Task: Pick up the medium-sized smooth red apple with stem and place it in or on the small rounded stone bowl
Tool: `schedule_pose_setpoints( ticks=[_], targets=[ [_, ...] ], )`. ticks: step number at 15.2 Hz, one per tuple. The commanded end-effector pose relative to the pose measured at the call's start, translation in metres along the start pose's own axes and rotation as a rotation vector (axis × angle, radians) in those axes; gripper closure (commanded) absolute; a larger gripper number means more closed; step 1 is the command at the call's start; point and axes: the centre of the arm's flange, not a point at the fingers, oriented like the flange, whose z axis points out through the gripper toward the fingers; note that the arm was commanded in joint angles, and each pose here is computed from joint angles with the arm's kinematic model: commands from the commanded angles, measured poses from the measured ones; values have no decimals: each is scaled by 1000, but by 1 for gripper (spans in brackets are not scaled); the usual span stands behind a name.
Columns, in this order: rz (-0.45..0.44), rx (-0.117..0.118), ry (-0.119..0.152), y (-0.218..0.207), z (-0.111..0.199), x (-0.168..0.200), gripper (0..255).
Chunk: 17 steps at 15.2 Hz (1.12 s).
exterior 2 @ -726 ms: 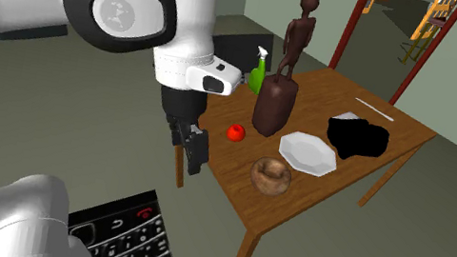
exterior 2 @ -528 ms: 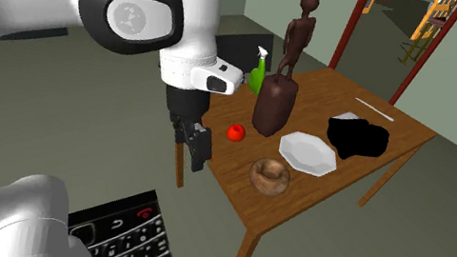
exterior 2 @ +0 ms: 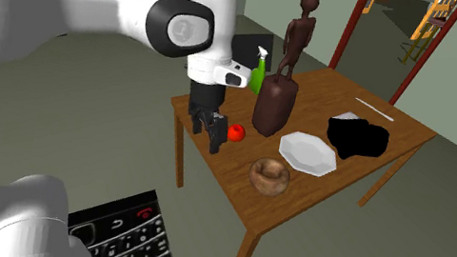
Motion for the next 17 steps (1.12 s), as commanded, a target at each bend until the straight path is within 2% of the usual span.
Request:
schedule_pose_setpoints(
  ticks=[1, 17],
  targets=[
    [-7, -8, -6, -21, 10, 24, 0],
    [-64, -86, -55, -170, 85, 174, 0]
  ],
)
